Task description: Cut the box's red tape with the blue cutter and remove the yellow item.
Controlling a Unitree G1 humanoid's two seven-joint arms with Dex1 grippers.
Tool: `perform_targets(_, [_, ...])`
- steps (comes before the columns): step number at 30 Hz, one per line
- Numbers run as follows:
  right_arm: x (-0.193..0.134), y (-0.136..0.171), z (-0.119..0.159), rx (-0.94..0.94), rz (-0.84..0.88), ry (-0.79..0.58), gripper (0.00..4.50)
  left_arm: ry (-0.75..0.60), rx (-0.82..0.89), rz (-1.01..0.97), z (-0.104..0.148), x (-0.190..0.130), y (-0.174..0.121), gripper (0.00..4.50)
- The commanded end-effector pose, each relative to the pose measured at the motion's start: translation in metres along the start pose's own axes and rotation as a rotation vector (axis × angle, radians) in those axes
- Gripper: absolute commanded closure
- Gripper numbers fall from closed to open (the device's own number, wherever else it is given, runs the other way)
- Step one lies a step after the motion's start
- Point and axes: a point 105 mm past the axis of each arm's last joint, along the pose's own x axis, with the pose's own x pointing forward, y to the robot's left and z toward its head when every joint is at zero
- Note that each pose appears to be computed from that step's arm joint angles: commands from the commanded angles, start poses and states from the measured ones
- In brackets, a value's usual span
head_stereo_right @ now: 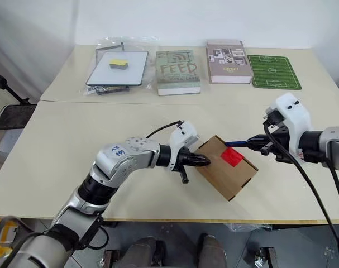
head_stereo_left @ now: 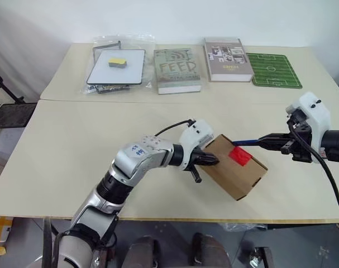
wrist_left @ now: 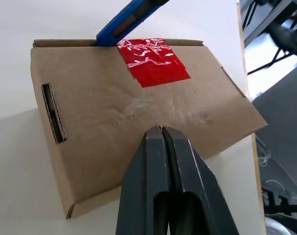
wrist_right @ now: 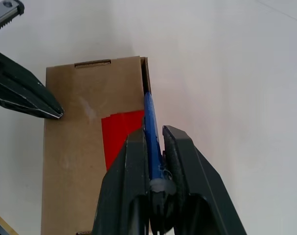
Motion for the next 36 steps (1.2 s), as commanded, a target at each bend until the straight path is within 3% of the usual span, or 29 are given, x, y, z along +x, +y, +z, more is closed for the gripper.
perform_targets(1, [-0.008, -0.001, 0.006, -0.038, -0.02, 0.014, 4.34, 0.07, -0.009, 0.037, -0.009, 0.006, 0.002, 4.45])
perform_targets(14, [-0.016, 0.008, 0.005, -0.082, 0.024, 0.141, 4.34, 0.162, -0.035, 0.105, -0.027, 0.009, 0.011, 4.45])
perform_targets(28, [-0.023, 0.01, -0.016, -0.044, 0.049, 0.273, 4.34, 0.198, -0.058, 0.14, -0.036, 0.013, 0.017, 4.45])
perform_targets(36, [-0.011, 0.012, -0.013, -0.04, 0.069, 0.247, 4.34, 0.248, 0.006, 0.134, -0.037, 0.021, 0.017, 4.45])
